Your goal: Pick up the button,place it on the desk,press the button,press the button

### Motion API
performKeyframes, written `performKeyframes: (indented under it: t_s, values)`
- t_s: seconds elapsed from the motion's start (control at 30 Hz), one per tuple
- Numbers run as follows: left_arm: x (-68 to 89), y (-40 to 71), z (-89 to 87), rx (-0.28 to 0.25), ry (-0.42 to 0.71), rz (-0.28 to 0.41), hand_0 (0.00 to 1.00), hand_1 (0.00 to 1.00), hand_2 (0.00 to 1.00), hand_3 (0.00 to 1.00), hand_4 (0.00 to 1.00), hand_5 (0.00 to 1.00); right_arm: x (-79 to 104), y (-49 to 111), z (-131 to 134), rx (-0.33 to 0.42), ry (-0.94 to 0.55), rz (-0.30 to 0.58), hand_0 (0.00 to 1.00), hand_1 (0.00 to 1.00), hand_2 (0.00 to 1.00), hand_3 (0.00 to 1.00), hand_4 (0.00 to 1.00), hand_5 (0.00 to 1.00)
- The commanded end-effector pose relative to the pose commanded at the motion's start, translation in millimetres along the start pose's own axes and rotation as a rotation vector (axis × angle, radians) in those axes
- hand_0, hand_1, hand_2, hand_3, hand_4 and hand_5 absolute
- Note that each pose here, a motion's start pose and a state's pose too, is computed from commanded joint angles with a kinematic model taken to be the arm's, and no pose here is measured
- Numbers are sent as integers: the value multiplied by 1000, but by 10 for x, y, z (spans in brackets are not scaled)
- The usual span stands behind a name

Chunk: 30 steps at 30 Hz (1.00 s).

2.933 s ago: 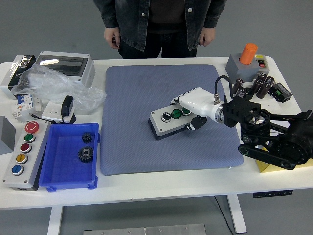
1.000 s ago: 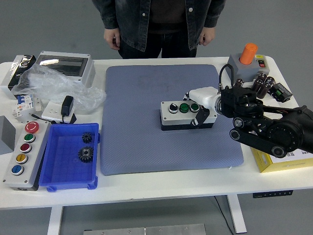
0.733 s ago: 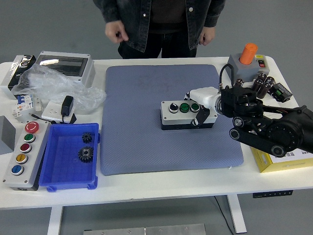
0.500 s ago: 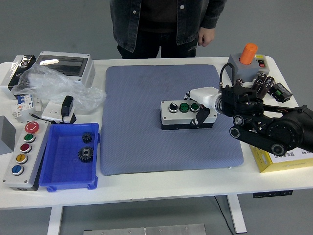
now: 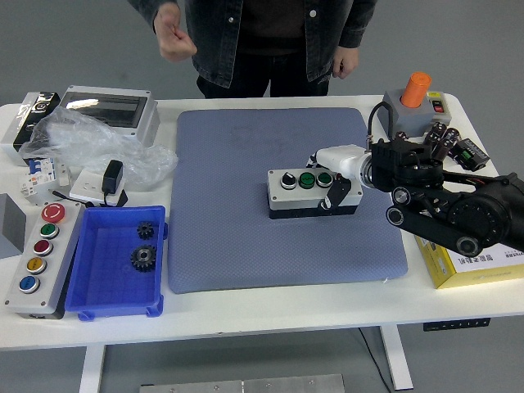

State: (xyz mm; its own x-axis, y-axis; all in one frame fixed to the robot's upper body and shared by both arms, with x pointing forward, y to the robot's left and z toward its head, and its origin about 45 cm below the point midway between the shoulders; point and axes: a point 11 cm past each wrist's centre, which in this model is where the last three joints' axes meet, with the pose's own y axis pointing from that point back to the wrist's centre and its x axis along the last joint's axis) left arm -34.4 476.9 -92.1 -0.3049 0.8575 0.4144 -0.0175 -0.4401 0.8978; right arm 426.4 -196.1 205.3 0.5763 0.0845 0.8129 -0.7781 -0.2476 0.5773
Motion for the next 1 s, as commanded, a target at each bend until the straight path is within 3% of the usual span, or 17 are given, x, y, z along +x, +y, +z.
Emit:
performKeyframes:
  t_s: [0.17, 0.2, 1.0]
  values:
    - [-2, 0, 1, 0, 2, -2, 714, 760, 699, 769, 822, 396, -7, -6, 8, -2, -1, 0, 764, 788, 853, 815, 998, 568]
    - [-2, 0, 0, 0, 2, -2, 715, 760, 700, 768, 821, 392, -10, -7, 8, -2, 0, -1, 768, 793, 861, 839, 998, 625]
    - [7, 0, 29, -15, 30, 2, 714, 757, 697, 762, 808, 388, -65, 12, -93, 27, 55, 26, 754, 785, 858, 840, 998, 657]
